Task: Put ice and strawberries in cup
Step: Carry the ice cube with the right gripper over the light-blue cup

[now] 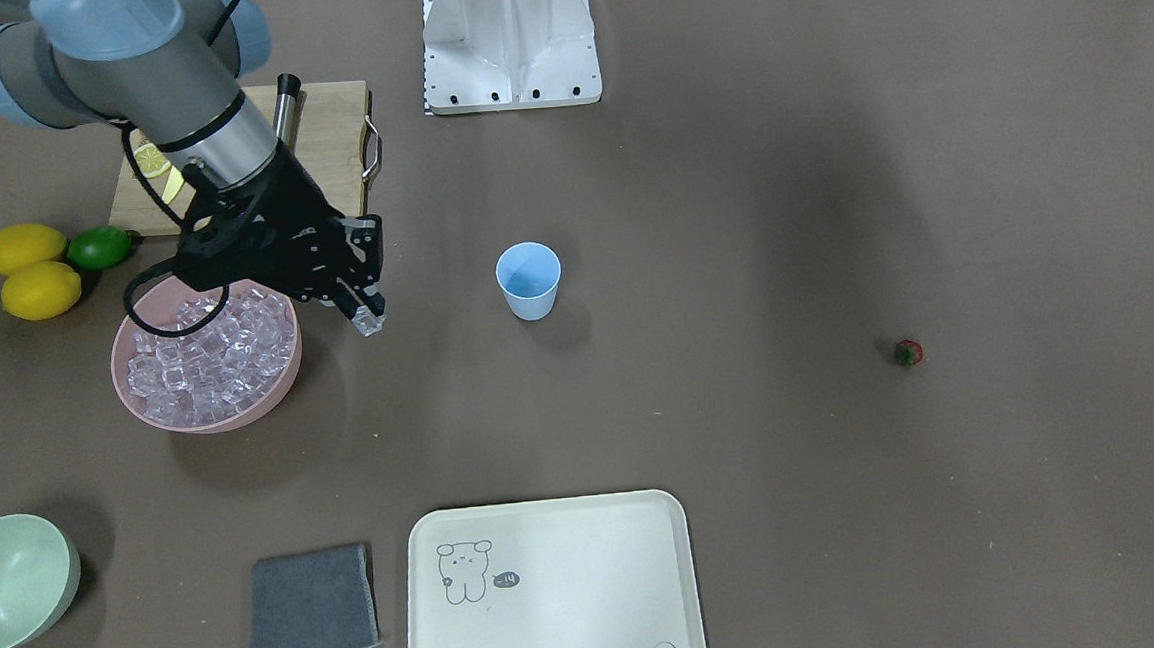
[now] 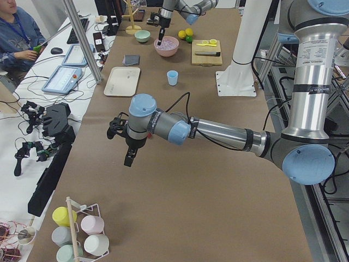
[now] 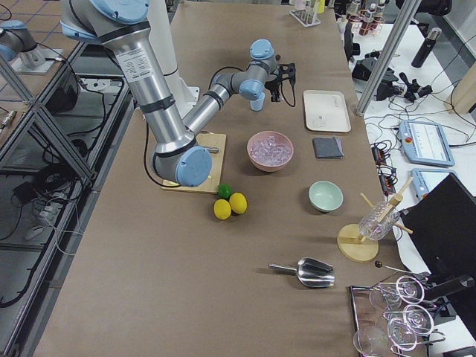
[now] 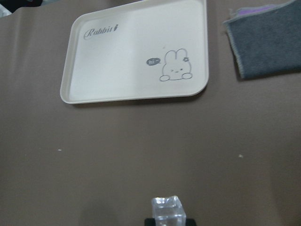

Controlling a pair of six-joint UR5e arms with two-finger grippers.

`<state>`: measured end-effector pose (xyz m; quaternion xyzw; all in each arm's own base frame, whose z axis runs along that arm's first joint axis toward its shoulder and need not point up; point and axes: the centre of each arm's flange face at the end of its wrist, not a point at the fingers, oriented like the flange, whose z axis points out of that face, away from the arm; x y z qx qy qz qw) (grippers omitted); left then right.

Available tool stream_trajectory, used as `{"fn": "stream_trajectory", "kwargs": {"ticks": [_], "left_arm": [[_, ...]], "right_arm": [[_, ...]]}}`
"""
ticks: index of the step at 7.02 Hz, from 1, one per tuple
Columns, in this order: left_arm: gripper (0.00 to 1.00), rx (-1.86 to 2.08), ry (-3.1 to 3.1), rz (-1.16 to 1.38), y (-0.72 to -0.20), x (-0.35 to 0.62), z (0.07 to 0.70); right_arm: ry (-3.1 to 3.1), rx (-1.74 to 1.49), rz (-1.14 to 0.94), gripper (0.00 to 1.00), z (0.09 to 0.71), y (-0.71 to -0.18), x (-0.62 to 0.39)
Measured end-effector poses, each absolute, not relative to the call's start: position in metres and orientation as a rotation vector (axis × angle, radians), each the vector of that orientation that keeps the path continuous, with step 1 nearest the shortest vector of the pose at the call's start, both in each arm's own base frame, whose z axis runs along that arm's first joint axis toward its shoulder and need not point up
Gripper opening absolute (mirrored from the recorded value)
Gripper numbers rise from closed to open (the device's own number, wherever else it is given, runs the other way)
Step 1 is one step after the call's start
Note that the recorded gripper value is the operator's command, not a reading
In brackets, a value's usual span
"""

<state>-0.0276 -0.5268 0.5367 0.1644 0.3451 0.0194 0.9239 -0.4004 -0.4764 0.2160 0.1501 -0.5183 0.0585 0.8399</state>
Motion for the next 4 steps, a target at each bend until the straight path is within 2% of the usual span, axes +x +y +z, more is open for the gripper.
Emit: {"fn": "stream_trajectory", "kwargs": {"ticks": [4], "left_arm": [[0.98,0.317,0.724,0.032,-0.529,-0.006,0.536]], "right_arm": [[-1.140,0.426,0.033,0.00,0.193,-0.403,-0.485]]}}
